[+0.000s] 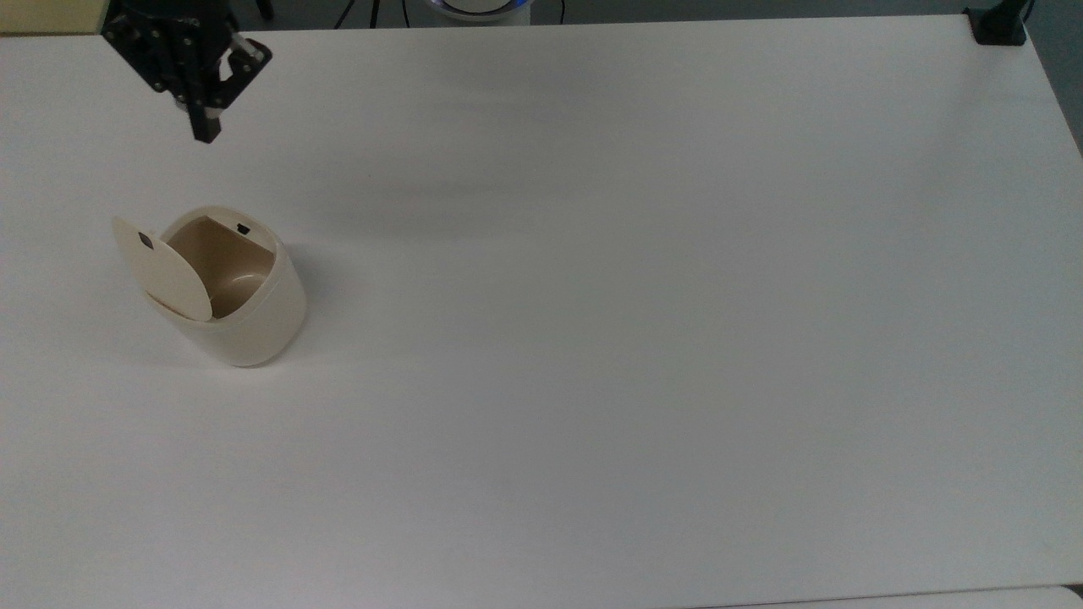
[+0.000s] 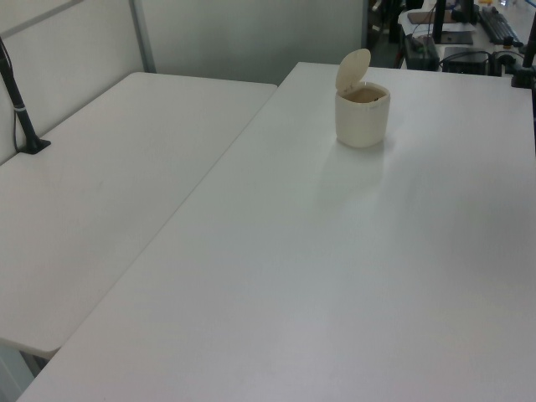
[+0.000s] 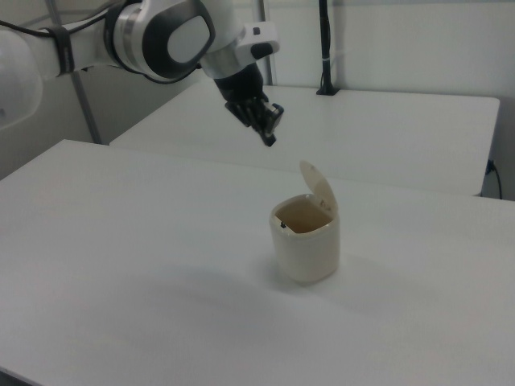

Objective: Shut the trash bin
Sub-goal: 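Move the gripper over the open lid of the cream trash bin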

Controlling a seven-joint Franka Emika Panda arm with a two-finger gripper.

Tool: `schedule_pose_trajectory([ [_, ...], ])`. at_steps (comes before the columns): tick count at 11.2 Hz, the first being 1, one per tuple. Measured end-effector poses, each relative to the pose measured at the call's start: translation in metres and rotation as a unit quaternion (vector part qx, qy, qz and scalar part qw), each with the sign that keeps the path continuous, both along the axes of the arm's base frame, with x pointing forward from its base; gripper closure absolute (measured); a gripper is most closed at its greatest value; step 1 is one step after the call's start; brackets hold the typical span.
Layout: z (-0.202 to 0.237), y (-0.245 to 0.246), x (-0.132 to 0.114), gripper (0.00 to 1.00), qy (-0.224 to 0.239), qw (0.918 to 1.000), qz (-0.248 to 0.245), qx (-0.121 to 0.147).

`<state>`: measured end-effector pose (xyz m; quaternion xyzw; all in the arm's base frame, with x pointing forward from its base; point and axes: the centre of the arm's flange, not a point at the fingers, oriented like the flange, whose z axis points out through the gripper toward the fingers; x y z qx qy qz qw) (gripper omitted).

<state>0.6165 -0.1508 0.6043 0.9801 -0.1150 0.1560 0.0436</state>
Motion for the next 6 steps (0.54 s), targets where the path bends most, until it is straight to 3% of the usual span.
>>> schedule_pose_trajectory([
  [6,-0.035,-0.049,0.042,0.98,-0.128,0.9894,-0.066,-0.02],
])
